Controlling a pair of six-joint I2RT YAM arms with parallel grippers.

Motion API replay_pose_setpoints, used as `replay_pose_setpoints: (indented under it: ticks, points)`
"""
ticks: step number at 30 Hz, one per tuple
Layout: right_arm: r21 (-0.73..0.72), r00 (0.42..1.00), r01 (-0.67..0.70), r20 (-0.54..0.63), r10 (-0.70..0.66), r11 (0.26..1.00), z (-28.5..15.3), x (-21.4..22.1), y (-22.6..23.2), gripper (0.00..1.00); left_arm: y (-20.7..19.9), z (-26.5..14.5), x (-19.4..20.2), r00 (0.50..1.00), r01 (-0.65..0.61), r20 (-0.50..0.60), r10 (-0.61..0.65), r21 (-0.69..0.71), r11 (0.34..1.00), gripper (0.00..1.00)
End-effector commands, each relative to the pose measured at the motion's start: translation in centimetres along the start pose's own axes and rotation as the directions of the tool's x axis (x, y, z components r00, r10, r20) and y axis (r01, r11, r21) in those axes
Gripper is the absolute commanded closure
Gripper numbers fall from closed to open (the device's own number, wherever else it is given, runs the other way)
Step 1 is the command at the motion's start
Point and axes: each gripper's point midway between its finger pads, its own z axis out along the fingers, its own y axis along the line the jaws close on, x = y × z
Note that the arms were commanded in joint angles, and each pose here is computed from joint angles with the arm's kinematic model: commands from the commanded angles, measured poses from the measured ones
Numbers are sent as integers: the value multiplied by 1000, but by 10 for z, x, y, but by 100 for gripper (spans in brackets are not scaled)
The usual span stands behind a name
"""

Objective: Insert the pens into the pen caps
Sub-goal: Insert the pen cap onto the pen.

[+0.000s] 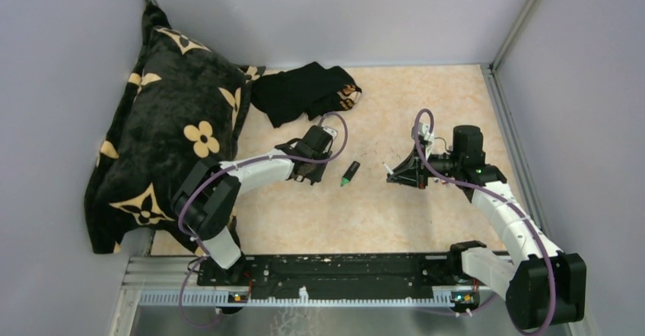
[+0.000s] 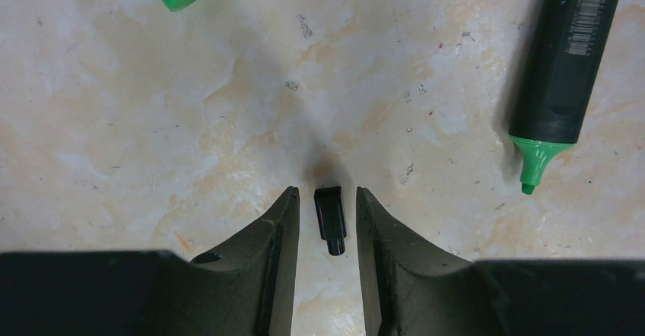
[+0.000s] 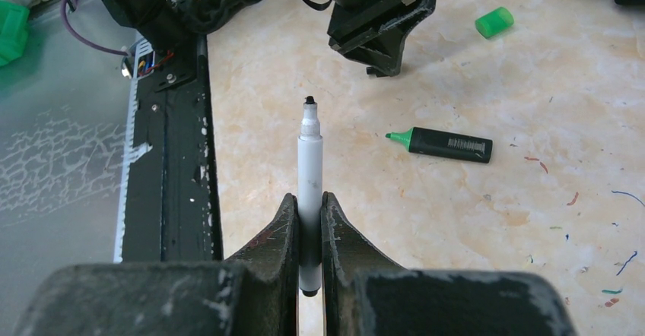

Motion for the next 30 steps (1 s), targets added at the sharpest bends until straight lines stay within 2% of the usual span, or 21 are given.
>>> replay_pose_setpoints:
  ticks: [1, 20, 22, 27, 30]
  points:
    - [-4, 997, 76, 28, -76, 997, -2, -19, -1, 100, 2, 4, 9, 997, -20, -73, 20, -3, 1000, 62]
    - [-5, 997, 77, 29, -77, 997, -2, -19, 0, 100, 0, 11, 19, 990, -29, -137, 29, 3, 1000, 74]
    - [-7, 997, 77, 29, -77, 997, -2, -19, 1, 100, 0, 11, 21, 989, -29, -146, 30, 7, 1000, 78]
    - [-9, 997, 77, 30, -77, 997, -2, -19, 1, 100, -4, 9, 19, 990, -5, -142, 9, 27, 1000, 100]
    - [-16, 996, 88, 28, -88, 996, -2, -19, 2, 100, -13, -5, 1, 997, 37, -67, -32, 82, 996, 100]
